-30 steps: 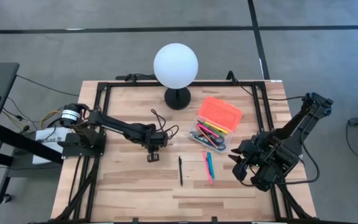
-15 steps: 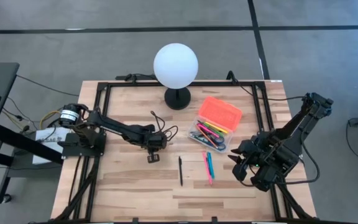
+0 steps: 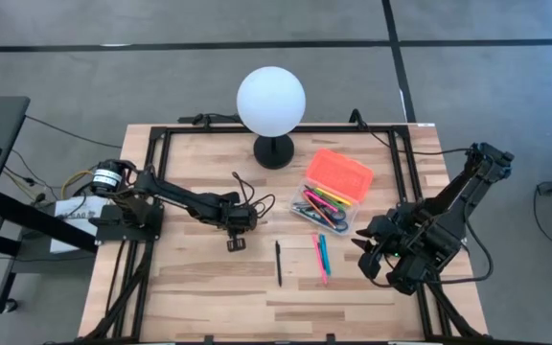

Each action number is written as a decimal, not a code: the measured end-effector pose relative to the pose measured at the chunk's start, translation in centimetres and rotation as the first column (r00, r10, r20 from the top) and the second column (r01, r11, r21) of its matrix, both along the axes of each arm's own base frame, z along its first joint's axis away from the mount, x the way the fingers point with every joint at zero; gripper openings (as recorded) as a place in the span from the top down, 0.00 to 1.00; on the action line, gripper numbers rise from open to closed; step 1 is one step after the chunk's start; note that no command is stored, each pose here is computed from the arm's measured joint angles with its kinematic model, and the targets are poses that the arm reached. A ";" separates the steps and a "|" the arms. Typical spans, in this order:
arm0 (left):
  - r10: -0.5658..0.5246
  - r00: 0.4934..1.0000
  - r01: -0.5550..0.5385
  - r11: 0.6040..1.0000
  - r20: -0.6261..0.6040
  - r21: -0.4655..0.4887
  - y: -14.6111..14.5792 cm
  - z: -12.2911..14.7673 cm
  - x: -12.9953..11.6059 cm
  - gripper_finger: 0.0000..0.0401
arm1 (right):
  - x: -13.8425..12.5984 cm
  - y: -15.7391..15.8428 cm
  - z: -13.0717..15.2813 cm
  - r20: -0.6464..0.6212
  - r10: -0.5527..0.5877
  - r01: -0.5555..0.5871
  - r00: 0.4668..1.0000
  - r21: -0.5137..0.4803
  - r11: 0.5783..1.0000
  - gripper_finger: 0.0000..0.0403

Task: Pick & place school supplies into a supply box
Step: Put the yellow pencil into the orange supply box

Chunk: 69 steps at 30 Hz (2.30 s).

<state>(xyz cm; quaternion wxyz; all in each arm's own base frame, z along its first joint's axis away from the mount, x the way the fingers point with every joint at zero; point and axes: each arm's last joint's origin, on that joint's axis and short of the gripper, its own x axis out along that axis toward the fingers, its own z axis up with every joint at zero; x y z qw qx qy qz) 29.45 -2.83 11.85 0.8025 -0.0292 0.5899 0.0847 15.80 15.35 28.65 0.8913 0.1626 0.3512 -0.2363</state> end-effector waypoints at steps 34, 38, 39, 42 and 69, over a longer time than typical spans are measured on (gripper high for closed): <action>0.073 0.945 -0.031 0.990 0.318 -0.135 -0.5 -1.8 0.4 0.93 | 0.1 0.1 0.0 0.011 0.000 0.000 1.000 0.011 1.000 0.72; 0.132 0.926 -0.075 0.983 0.355 -0.168 -0.4 -2.4 -0.3 0.93 | 0.1 0.1 0.0 0.012 0.000 0.000 1.000 0.010 1.000 0.72; 0.137 0.924 -0.082 0.983 0.358 -0.163 -0.4 -2.5 -0.4 0.93 | 0.1 0.1 0.0 0.014 -0.001 0.001 1.000 0.008 1.000 0.72; 0.136 0.919 -0.090 0.986 0.370 -0.139 -0.3 -2.5 -0.3 0.93 | 0.1 0.1 0.1 0.016 -0.002 0.002 1.000 0.005 1.000 0.72; 0.055 0.890 -0.021 0.997 0.453 -0.079 -0.6 0.1 2.7 0.99 | 0.1 0.1 0.1 0.016 -0.002 0.002 1.000 0.006 1.000 0.72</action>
